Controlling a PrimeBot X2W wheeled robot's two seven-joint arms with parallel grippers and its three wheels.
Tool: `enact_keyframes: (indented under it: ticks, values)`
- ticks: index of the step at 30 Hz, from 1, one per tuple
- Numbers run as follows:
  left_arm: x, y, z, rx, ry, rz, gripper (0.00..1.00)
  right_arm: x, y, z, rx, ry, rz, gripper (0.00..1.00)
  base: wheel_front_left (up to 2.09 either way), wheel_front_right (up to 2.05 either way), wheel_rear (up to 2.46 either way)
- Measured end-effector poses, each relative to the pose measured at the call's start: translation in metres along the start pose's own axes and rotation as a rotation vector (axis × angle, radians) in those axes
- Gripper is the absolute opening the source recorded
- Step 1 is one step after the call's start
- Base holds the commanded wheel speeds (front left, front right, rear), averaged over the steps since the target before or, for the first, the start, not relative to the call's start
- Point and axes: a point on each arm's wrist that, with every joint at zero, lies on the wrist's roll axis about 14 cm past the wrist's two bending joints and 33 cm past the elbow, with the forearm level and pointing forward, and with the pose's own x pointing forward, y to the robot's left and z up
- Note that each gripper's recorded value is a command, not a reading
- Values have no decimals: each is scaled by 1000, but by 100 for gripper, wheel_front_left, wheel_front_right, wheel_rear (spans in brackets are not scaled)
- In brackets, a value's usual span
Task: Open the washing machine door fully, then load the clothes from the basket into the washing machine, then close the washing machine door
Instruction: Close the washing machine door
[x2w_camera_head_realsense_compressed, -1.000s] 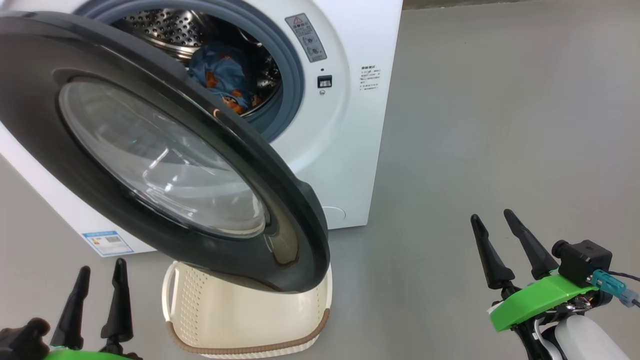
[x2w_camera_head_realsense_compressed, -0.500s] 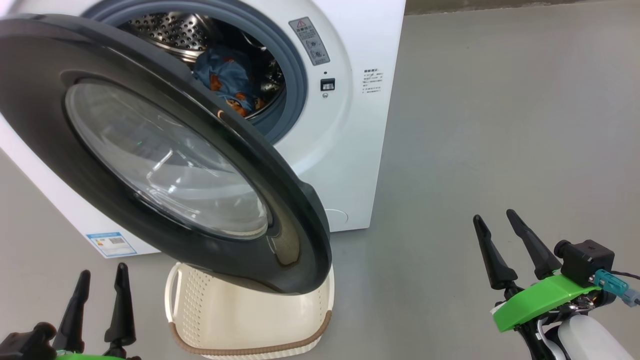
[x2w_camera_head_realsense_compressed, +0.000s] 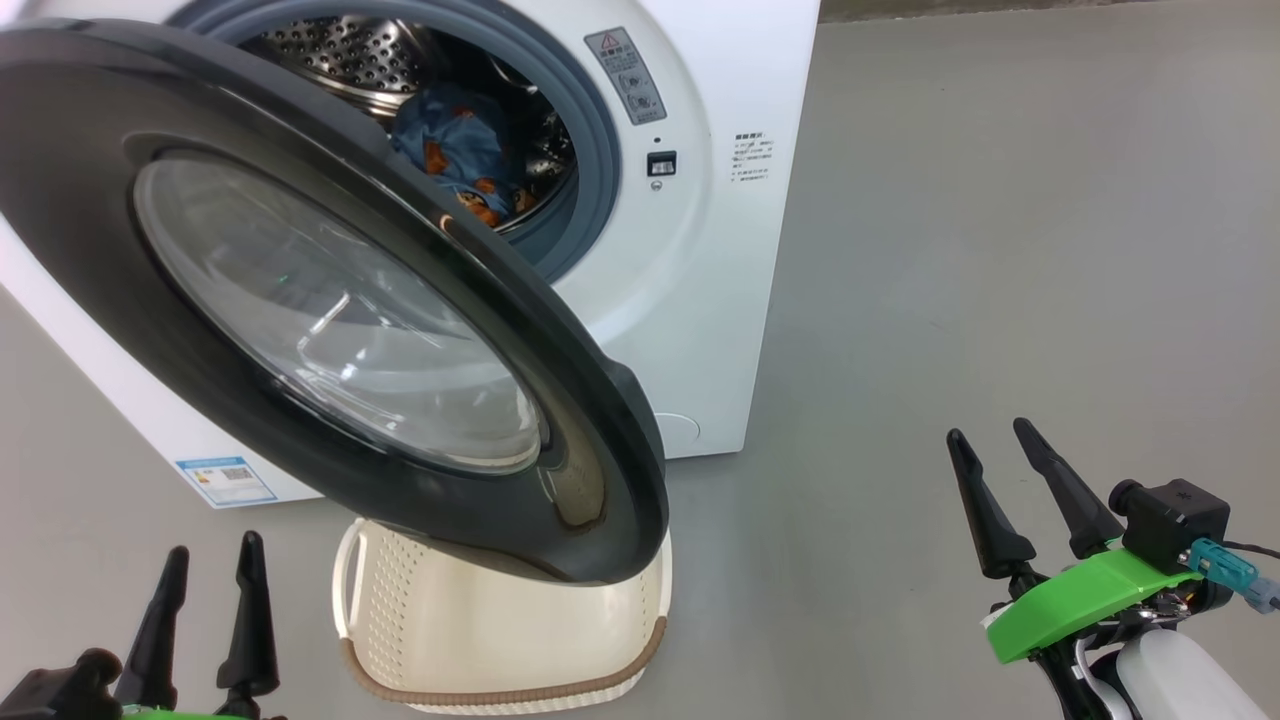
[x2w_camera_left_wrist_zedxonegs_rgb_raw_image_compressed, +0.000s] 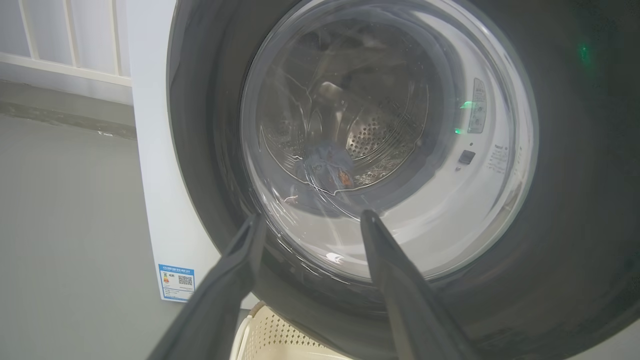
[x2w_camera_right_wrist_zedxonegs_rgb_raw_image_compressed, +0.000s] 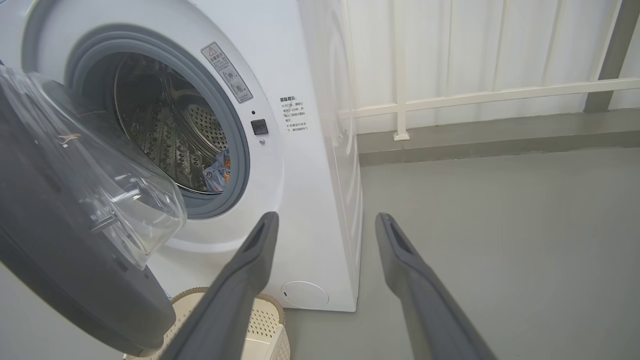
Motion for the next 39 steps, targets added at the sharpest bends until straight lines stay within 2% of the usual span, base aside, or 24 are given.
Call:
enact_keyframes:
  ticks: [5,6,8,9,20,30,39]
  values:
    - [-1,1,-2,-1,5,5,100,1,1,0,0,-1,2,100,0,0,0]
    - [-1,1,-2,-2,4,5,100,1,1,1,0,-3,3,87,0,0,0]
    - [-1,1,-2,-3,3,5,100,2,3,3,1,-11,8,26,0,0,0]
    - [-2,1,-2,-4,3,6,100,2,4,5,2,-16,12,0,0,0,0]
    - [-20,18,2,-3,-5,65,100,21,50,27,57,-93,136,0,0,0,0]
    - [-45,41,12,-2,-36,145,100,41,129,76,105,-242,359,0,0,0,0]
    - [-66,59,21,-3,-65,208,100,21,202,112,141,-352,594,0,0,0,0]
